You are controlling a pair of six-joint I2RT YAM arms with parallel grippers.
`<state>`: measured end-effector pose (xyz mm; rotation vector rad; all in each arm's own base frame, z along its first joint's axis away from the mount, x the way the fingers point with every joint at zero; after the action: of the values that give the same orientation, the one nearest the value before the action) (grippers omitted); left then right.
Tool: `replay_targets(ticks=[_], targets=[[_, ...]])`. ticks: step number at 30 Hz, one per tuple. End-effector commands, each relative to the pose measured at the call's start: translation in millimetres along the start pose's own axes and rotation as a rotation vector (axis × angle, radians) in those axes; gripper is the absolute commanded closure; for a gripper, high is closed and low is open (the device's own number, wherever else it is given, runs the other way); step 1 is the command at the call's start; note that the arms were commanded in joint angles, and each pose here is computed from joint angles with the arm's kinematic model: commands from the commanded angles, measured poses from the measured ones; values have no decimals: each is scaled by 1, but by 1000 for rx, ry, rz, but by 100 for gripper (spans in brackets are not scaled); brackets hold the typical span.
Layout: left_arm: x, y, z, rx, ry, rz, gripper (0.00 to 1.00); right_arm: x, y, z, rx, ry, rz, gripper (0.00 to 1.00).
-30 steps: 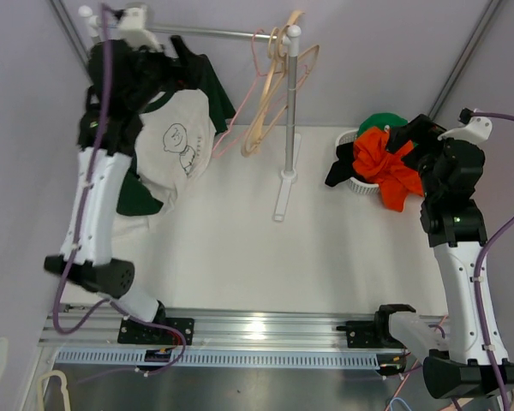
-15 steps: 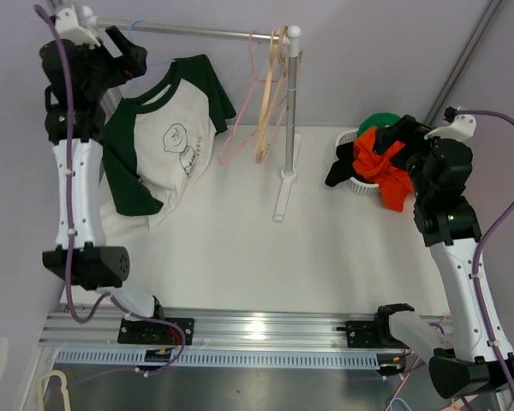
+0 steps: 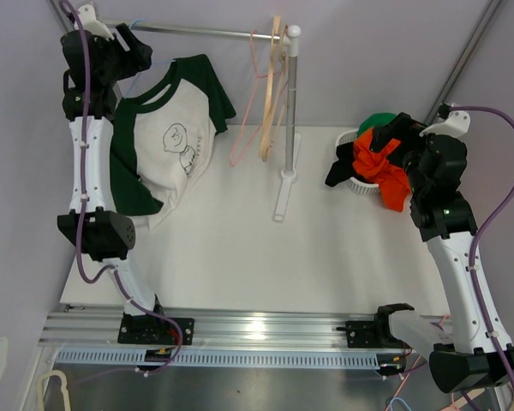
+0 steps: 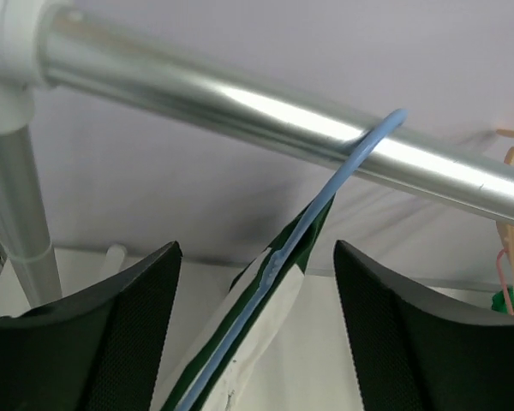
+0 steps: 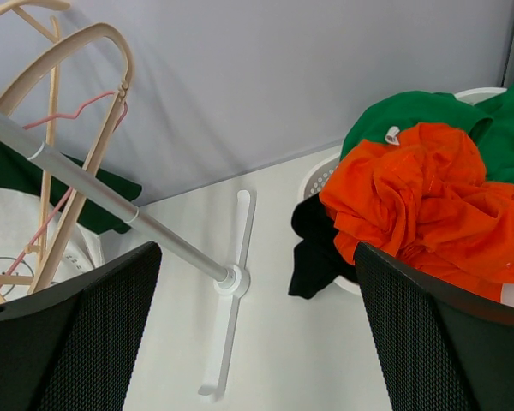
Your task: Remove the t-shirt from the hanger
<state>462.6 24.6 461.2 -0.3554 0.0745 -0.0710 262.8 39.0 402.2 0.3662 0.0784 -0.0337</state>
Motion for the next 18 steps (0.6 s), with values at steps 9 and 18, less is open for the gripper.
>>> replay_targets(ticks=[9,18], targets=[[31,-4,-15,-6,43,-119,52,-1,1,6,-10,-54,6,1],[17,-26,5,-30,-7,-158,99,0,0,3,-10,-45,8,1]])
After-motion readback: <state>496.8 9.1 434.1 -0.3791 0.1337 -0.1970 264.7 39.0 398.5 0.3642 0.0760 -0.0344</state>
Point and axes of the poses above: each gripper's point midway between its finger pads, its own x axis out along the fingers, its own y axis along the line the jaws close on, z = x × y, the point moved 9 cm from there along -x, back along the fingers, and after that the axes turned 2 degrees about -x, right-handed, at the moved point
